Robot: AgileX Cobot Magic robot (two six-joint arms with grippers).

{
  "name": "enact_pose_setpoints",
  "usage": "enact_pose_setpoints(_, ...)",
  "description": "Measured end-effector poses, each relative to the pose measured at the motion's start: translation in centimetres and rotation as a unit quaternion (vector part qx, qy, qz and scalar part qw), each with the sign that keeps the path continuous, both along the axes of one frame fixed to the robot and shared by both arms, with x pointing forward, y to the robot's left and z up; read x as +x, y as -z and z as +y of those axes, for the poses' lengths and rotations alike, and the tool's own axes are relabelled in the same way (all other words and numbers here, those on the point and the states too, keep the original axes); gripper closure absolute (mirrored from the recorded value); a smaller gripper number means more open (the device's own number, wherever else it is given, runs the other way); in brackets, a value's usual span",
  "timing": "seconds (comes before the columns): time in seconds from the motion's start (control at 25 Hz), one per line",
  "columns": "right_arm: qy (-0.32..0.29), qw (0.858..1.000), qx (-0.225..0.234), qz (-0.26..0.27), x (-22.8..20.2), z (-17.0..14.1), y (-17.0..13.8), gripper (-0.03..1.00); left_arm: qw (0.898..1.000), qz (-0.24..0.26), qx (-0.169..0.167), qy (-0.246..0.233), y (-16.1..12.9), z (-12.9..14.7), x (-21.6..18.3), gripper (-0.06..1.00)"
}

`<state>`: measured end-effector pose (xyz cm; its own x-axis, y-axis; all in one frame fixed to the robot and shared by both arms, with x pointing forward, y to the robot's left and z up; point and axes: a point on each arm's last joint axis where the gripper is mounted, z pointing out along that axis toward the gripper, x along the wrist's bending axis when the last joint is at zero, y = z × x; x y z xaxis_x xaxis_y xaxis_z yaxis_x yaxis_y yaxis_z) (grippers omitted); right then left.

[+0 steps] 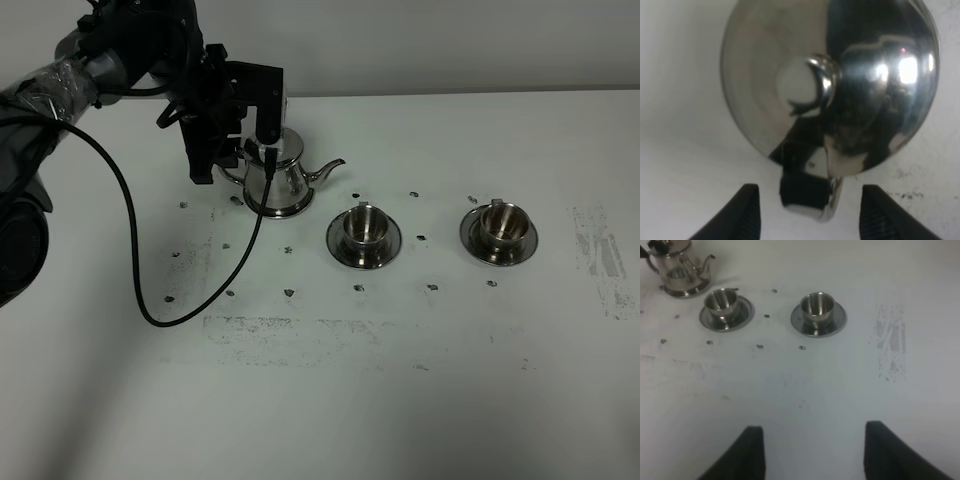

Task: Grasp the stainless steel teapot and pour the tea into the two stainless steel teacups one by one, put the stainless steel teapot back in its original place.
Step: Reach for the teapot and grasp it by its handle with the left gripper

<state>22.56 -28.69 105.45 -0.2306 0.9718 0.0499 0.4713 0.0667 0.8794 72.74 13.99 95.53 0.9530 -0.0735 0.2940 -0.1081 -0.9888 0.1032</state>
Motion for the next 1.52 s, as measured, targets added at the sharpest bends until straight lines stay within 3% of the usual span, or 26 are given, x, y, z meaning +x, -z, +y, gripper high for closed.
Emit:
enact_pose_setpoints(0.32, 0.000, 1.000, 0.000, 0.000, 0.0, 0.0, 0.0, 0.53, 1.000, -0.005, -0.005, 0.007, 0.7, -0.2, 0.2, 0.50)
enact_pose_setpoints(0.88, 0.000, 1.000, 0.000, 0.000, 0.0, 0.0, 0.0, 0.53, 0.995, 0.081, 0.003, -0.057, 1.0, 0.2, -1.1, 0.50)
enact_pose_setpoints(1.12, 0.000, 1.000, 0.000, 0.000, 0.0, 0.0, 0.0, 0.53, 0.987, 0.117, 0.004, -0.114, 1.0, 0.4, -1.7, 0.50)
enact_pose_setpoints(1.24, 0.000, 1.000, 0.000, 0.000, 0.0, 0.0, 0.0, 0.53, 0.977, 0.121, -0.007, -0.176, 0.8, 0.4, -1.7, 0.50)
enact_pose_setpoints(1.36, 0.000, 1.000, 0.000, 0.000, 0.0, 0.0, 0.0, 0.53, 0.970, 0.105, -0.011, -0.219, -0.6, 0.7, -1.8, 0.50)
enact_pose_setpoints(1.52, 0.000, 1.000, 0.000, 0.000, 0.0, 0.0, 0.0, 0.53, 0.971, 0.082, -0.017, -0.224, -2.8, 0.9, -2.0, 0.50)
